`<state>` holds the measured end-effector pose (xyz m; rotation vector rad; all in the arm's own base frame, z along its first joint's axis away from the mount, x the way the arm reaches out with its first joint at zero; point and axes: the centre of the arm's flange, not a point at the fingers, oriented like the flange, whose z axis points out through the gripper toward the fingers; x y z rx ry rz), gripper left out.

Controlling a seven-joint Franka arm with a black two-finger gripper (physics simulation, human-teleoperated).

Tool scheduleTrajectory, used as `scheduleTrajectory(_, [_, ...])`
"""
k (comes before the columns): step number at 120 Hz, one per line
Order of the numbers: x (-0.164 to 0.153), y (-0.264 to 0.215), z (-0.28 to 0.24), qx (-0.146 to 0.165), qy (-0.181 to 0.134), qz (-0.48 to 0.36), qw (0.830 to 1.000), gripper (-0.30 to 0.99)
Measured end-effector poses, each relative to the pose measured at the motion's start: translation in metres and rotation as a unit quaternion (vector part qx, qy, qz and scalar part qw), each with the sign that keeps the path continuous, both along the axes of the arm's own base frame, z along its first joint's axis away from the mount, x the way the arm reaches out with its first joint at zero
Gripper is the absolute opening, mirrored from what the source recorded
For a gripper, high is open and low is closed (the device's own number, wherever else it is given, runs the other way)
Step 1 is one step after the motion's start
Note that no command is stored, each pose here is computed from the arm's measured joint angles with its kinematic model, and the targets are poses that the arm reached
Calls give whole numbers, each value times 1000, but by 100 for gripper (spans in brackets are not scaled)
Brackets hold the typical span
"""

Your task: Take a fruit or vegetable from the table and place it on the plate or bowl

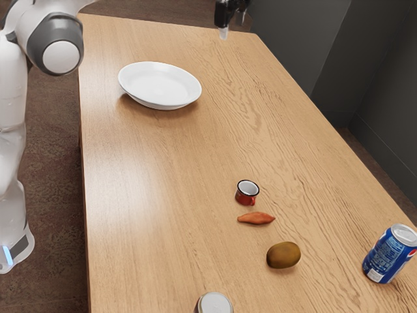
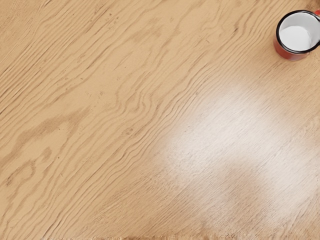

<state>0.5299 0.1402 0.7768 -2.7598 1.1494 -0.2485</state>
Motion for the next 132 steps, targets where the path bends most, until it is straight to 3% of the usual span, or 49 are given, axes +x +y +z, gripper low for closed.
scheduleTrajectory(18, [-8,23,-7,6,23,-16,1000,69])
scheduleTrajectory(29, [-20,57,-12,-1,31,46,998,69])
scheduleTrajectory(40, [-34,89,-18,-32,35,117,992,69])
scheduleTrajectory(49, [-15,37,-15,-47,33,109,992,69])
scheduleTrajectory(57, [-12,4,-8,-35,33,135,990,69])
scheduleTrajectory(75, [-34,27,3,-61,24,248,967,69])
scheduleTrajectory(80, [-16,-8,-6,-35,36,249,967,69])
scheduleTrajectory(88, [15,-136,-25,7,49,186,981,69])
scheduleTrajectory(92, [17,-174,-30,22,49,177,983,69])
scheduleTrajectory(112, [28,-140,-50,45,52,304,950,69])
scheduleTrajectory(132, [80,-291,-150,56,85,250,963,69])
